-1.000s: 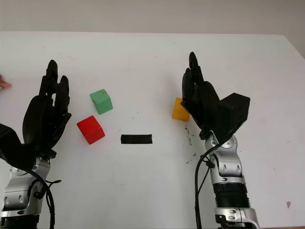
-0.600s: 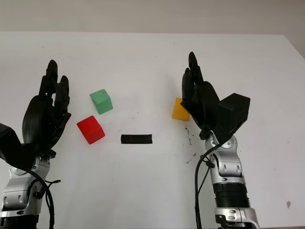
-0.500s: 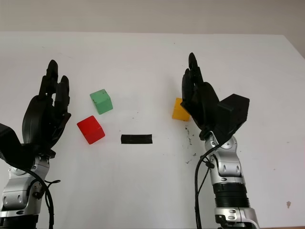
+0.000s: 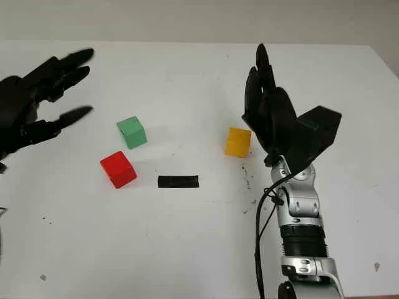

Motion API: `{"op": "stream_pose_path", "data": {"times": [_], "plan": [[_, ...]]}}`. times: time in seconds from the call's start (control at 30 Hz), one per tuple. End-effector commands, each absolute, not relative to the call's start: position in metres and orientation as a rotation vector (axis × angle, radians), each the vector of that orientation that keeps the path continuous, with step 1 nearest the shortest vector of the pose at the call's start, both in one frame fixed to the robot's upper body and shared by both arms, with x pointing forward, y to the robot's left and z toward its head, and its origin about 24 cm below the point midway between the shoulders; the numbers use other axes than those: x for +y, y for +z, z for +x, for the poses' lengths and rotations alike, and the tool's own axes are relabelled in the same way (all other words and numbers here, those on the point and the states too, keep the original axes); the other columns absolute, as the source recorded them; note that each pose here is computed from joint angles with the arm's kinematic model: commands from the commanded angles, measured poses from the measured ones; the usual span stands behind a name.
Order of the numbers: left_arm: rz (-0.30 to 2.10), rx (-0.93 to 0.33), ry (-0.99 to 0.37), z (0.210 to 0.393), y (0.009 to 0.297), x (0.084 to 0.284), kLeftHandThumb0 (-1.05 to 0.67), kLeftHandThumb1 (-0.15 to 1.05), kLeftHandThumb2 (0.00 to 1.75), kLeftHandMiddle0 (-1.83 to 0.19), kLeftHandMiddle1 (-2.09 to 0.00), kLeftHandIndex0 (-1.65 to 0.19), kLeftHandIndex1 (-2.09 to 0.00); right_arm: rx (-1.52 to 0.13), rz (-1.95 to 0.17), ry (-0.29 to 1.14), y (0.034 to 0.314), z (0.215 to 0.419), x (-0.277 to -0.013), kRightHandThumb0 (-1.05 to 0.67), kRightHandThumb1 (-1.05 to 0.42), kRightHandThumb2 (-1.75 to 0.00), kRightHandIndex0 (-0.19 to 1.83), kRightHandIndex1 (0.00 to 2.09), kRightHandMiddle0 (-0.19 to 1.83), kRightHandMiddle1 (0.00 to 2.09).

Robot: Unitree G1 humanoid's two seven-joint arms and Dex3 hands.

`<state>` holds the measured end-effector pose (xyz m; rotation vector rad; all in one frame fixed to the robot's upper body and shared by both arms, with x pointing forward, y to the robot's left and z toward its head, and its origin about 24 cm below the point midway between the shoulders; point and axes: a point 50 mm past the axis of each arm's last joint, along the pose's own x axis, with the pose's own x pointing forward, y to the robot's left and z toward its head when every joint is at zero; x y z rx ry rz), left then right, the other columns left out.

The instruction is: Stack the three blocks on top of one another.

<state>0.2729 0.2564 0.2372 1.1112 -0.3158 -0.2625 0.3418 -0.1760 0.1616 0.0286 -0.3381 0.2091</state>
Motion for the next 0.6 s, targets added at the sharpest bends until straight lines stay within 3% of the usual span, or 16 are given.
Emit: {"op": "stream_pose_path", "data": {"times": [0.0, 0.4, 0.57], "plan": [[1.216, -0.294, -0.318, 0.274, 0.244, 0.250, -0.57, 0.83, 0.04, -0.16, -0.03, -0.44, -0.14, -0.358, 0.030, 0.206, 0.170, 0.343, -0.180, -0.80, -1.05, -0.75, -0.19, 0.00, -0.19, 0.00], [1.766, -0.223, -0.596, 0.280, 0.226, 0.223, -0.66, 0.81, 0.05, 0.02, -0.02, -0.36, -0.04, -0.337, 0.022, 0.222, 0.167, 0.343, -0.176, -0.79, -1.05, -0.75, -0.19, 0.00, -0.19, 0.00], [1.833, -0.306, -0.631, 0.280, 0.217, 0.216, -0.61, 0.80, 0.05, 0.05, -0.03, -0.36, -0.05, -0.335, 0.026, 0.226, 0.165, 0.342, -0.175, -0.79, -1.05, -0.74, -0.19, 0.00, -0.19, 0.00]]}}
